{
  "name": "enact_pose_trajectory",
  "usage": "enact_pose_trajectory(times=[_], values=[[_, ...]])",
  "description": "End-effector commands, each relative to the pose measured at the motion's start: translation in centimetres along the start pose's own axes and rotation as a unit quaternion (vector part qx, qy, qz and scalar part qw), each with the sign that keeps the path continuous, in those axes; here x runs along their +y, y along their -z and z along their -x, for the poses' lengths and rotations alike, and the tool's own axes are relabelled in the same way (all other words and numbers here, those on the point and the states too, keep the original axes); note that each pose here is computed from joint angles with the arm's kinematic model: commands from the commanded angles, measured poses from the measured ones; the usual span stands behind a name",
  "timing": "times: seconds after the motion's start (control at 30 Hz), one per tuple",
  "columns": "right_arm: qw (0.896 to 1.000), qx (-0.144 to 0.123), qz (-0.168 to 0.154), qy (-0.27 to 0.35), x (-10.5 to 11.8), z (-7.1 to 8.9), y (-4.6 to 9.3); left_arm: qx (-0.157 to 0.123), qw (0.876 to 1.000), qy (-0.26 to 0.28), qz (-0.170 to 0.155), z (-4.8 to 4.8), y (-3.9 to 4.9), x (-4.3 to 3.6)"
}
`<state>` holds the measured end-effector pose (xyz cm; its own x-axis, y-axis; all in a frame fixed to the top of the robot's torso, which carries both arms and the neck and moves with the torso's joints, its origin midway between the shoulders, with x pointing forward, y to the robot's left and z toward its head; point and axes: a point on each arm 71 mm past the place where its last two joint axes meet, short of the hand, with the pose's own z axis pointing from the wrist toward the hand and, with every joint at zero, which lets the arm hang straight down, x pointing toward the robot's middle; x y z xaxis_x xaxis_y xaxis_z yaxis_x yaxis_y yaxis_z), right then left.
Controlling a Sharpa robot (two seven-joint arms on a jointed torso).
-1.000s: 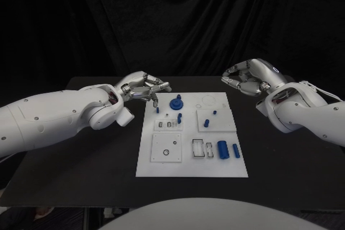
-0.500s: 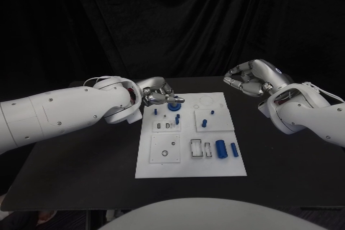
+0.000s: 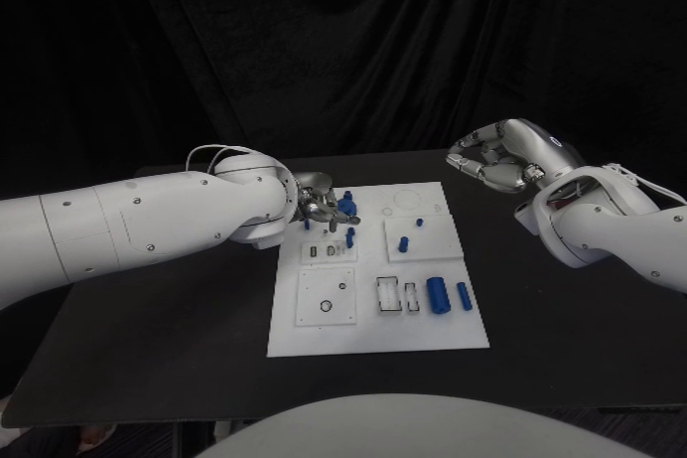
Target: Assemble the parts on the task board
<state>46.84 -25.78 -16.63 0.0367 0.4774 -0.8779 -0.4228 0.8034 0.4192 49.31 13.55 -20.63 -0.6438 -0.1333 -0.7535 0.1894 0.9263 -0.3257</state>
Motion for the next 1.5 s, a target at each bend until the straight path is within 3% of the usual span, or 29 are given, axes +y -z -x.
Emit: enact_pose_trajectory(times=[0.03, 0.3, 0.73, 1.17, 1.5], values=[[1.000, 0.002, -0.010, 0.000, -0.1, 0.0, -0.1, 0.007, 0.999, -0.018, 0.036, 0.05, -0.03, 0.18], [1.000, 0.004, -0.011, 0.000, 0.0, -0.1, -0.2, 0.023, 0.998, -0.031, 0.046, -0.24, -0.47, -0.35], [1.000, 0.008, -0.012, -0.001, 0.1, -0.2, -0.2, 0.021, 0.998, -0.032, 0.043, -0.28, -1.29, -1.26], [1.000, 0.012, -0.012, -0.001, 0.1, -0.4, -0.3, 0.022, 0.998, -0.032, 0.057, -0.58, -1.90, -1.38], [1.000, 0.014, -0.014, 0.000, 0.0, -0.4, -0.4, 0.023, 0.997, -0.028, 0.068, -1.01, -2.30, -0.94]])
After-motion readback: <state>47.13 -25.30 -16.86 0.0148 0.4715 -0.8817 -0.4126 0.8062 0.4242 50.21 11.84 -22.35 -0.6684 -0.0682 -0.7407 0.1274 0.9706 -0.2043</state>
